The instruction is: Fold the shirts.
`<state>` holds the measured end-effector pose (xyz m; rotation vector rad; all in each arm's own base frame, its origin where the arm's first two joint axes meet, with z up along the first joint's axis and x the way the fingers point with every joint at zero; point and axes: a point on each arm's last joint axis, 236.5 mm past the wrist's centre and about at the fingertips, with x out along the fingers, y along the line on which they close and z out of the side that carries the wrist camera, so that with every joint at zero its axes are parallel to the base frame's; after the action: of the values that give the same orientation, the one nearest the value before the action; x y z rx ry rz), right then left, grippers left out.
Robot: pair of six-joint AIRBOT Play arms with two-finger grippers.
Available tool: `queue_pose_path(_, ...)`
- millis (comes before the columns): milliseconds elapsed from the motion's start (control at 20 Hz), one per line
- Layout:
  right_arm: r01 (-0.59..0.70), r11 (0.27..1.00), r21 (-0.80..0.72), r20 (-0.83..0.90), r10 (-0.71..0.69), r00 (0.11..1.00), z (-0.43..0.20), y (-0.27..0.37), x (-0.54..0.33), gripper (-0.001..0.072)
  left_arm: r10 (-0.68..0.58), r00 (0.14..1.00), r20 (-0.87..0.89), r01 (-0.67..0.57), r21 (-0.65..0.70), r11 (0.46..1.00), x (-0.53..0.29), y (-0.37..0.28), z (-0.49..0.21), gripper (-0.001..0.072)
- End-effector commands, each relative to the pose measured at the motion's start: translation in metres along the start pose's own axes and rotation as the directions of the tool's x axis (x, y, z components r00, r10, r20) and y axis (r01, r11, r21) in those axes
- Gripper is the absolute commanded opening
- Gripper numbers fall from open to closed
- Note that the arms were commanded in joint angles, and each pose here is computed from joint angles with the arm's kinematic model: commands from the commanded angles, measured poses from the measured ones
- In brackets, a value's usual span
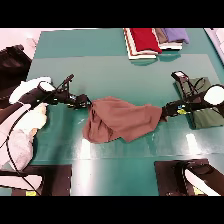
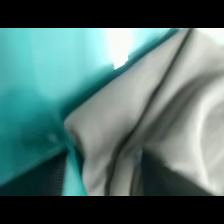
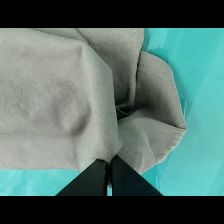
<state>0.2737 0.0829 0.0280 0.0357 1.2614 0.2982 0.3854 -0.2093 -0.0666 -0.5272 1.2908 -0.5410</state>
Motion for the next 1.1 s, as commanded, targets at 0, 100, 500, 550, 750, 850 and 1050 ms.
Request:
queue_pose_path(0,-0.023,1.0,0.009,0.003,0.023,1.0,0.001,0.005,0.0,0.0015,0.015,0.998,0.06,-0.013,-0.02,1.0,0.005,0.004,0.014,0.0219)
queue_pose_path(100,-0.021,1.0,0.006,0.008,0.021,1.0,0.002,0.005,0.0,0.0015,0.009,0.998,0.07,-0.008,-0.008,1.0,0.002,0.0,0.02,0.0024)
queue_pose_path(500,0.073,0.991,-0.116,0.455,-0.012,0.89,0.123,0.025,-0.159,0.0015,-0.175,0.739,0.65,-0.143,0.406,0.903,-0.295,-0.171,0.137,0.0024)
queue_pose_path(550,0.097,0.987,-0.125,0.523,-0.018,0.852,0.134,0.029,-0.193,0.0015,-0.204,0.669,0.715,-0.206,0.442,0.873,-0.344,-0.197,0.13,0.0024)
queue_pose_path(750,0.164,0.976,-0.143,0.713,-0.014,0.701,0.15,0.046,-0.305,0.0015,-0.324,0.402,0.857,-0.449,0.492,0.746,-0.495,-0.285,0.053,0.0024)
queue_pose_path(850,0.186,0.97,-0.154,0.771,0.0,0.637,0.145,0.056,-0.348,0.0015,-0.398,0.302,0.866,-0.507,0.499,0.703,-0.542,-0.319,0.008,0.0023)
queue_pose_path(1050,0.23,0.963,-0.14,0.836,-0.01,0.549,0.134,0.061,-0.402,0.0014,-0.501,0.169,0.849,-0.583,0.496,0.644,-0.601,-0.362,-0.056,0.0023)
